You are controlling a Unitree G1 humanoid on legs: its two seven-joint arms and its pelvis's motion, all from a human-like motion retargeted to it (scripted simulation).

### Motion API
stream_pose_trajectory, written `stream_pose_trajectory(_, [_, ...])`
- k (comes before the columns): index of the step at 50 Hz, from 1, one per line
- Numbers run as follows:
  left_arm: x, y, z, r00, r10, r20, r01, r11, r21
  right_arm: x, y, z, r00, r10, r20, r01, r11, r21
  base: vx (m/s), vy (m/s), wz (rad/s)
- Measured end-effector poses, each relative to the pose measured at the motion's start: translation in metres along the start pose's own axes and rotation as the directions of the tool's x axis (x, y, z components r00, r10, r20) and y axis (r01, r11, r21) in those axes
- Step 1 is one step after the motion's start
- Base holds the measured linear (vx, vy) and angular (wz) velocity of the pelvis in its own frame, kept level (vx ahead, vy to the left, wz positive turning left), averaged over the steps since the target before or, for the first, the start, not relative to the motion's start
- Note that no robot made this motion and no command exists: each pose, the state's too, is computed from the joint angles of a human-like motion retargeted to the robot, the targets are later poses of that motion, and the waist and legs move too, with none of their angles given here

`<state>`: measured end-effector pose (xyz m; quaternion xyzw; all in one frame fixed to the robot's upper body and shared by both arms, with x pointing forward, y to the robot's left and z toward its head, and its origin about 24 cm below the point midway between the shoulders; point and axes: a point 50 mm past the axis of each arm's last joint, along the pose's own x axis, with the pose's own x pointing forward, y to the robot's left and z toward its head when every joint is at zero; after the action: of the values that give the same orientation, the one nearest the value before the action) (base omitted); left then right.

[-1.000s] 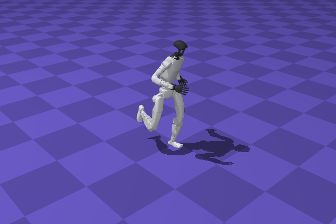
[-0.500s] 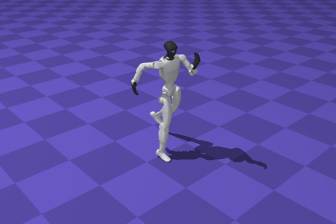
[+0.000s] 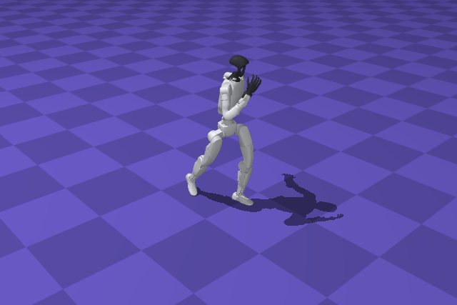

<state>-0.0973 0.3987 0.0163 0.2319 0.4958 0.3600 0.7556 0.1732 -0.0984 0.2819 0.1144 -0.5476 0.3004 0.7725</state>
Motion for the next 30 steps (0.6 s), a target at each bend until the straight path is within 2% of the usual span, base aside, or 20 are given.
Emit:
stream_pose_trajectory(2, [0.009,-0.016,0.009,0.997,-0.081,0.01,0.08,0.99,0.121,-0.017,0.008,0.0,0.997,0.047,-0.06,-0.038,0.989,0.144,1.27,0.24,0.56])
stream_pose_trajectory(4, [0.017,-0.038,0.025,0.976,-0.217,0.03,0.206,0.956,0.21,-0.041,0.01,-0.013,0.976,0.06,-0.21,-0.003,0.965,0.262,1.21,0.22,0.72])
stream_pose_trajectory(7, [0.027,-0.08,0.069,0.908,-0.395,0.14,0.366,0.91,0.192,-0.083,0.007,-0.043,0.87,0.07,-0.488,0.083,0.955,0.286,1.06,0.19,0.81])
stream_pose_trajectory(10, [0.034,-0.137,0.148,0.829,-0.437,0.35,0.433,0.897,0.093,-0.142,-0.006,-0.083,0.644,-0.059,-0.763,0.179,0.981,0.074,0.89,0.07,1.38])
stream_pose_trajectory(11, [0.03,-0.16,0.186,0.789,-0.428,0.441,0.432,0.897,0.097,-0.173,-0.011,-0.093,0.512,-0.192,-0.837,0.259,0.964,-0.062,0.84,-0.03,1.63])
stream_pose_trajectory(13, [0.001,-0.2,0.274,0.655,-0.367,0.66,0.447,0.893,0.054,-0.238,-0.019,-0.092,0.194,-0.46,-0.867,0.392,0.846,-0.361,0.87,-0.07,1.52])
stream_pose_trajectory(15, [-0.063,-0.215,0.357,0.438,-0.205,0.875,0.554,0.828,-0.083,-0.283,-0.027,-0.056,-0.054,-0.606,-0.793,0.463,0.689,-0.558,0.95,-0.09,1.46])
stream_pose_trajectory(18, [-0.157,-0.177,0.424,0.103,0.162,0.981,0.749,0.636,-0.183,-0.291,-0.057,0.024,-0.068,-0.554,-0.83,0.354,0.764,-0.539,1.01,-0.18,1.79])
stream_pose_trajectory(20, [-0.199,-0.147,0.442,-0.115,0.319,0.941,0.732,0.668,-0.137,-0.295,-0.072,0.068,-0.134,-0.489,-0.862,0.238,0.828,-0.507,1.0,-0.35,1.63])
stream_pose_trajectory(23, [-0.255,-0.116,0.453,-0.389,0.386,0.837,0.683,0.73,-0.02,-0.326,-0.08,0.129,-0.424,-0.406,-0.809,0.109,0.865,-0.491,1.02,-0.47,1.26])
stream_pose_trajectory(25, [-0.296,-0.1,0.456,-0.527,0.411,0.744,0.716,0.686,0.128,-0.351,-0.076,0.167,-0.608,-0.346,-0.715,0.076,0.871,-0.486,1.01,-0.53,0.94])
stream_pose_trajectory(28, [-0.339,-0.083,0.46,-0.597,0.467,0.653,0.794,0.462,0.396,-0.394,-0.055,0.204,-0.811,-0.249,-0.53,0.033,0.884,-0.466,1.02,-0.6,0.49])
stream_pose_trajectory(30, [-0.339,-0.086,0.465,-0.558,0.472,0.682,0.828,0.371,0.421,-0.413,-0.038,0.211,-0.888,-0.169,-0.428,-0.002,0.931,-0.364,1.03,-0.64,-0.22])
